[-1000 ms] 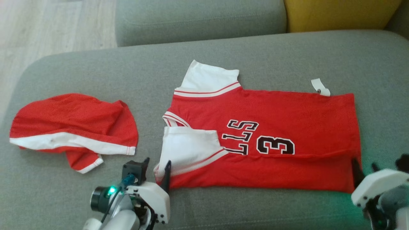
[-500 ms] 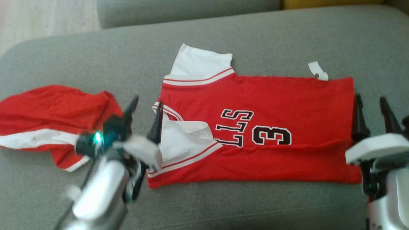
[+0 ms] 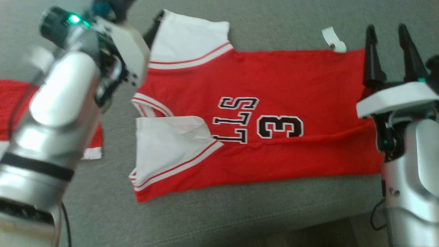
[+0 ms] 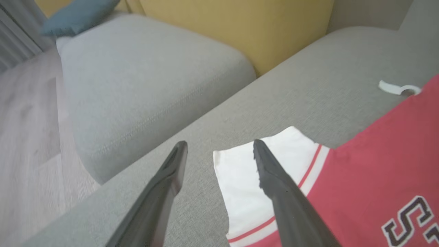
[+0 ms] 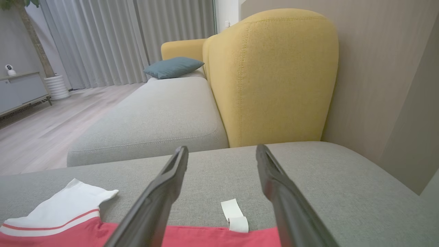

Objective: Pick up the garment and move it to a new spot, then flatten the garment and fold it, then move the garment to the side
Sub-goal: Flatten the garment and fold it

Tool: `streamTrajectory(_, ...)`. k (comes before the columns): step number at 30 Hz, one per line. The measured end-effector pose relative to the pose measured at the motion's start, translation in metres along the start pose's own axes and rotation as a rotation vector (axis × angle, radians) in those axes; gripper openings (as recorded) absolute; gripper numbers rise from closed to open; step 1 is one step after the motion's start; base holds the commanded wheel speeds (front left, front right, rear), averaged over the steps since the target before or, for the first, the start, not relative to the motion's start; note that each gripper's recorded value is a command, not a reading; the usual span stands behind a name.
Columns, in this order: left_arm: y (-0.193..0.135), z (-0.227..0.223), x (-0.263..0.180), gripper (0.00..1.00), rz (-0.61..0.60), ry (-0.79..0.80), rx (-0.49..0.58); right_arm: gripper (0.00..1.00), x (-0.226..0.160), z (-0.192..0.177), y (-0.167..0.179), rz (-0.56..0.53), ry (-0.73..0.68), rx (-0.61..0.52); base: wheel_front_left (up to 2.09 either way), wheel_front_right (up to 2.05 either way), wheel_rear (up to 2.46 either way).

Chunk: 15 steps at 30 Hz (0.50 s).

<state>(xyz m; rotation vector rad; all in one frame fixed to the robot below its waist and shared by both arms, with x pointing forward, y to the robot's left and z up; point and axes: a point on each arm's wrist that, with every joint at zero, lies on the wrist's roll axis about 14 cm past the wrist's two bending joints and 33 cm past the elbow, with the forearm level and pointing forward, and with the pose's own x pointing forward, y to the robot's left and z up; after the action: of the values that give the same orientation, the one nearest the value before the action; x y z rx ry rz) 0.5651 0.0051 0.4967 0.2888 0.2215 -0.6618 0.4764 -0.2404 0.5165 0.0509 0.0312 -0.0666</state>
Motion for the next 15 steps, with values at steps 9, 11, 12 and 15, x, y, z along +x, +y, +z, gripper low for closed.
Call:
streamTrajectory(9, -0.001, -0.051, 0.050, 1.00, -0.070, 0.209, 0.044, 1.00, 0.006, -0.013, -0.011, -0.015, 0.022, -0.039, 0.00, 0.00, 0.00)
streamTrajectory(11, -0.003, -0.062, 0.058, 1.00, -0.082, 0.232, 0.049, 1.00, 0.007, -0.015, -0.012, -0.017, 0.027, -0.048, 0.00, 0.00, 0.00)
streamTrajectory(12, -0.003, -0.067, 0.062, 1.00, -0.085, 0.245, 0.053, 1.00, 0.007, -0.016, -0.013, -0.019, 0.030, -0.048, 0.00, 0.00, 0.00)
streamTrajectory(15, 0.000, -0.081, 0.072, 1.00, -0.086, 0.263, 0.066, 1.00, 0.006, -0.022, -0.017, -0.027, 0.045, -0.053, 0.00, 0.00, 0.00)
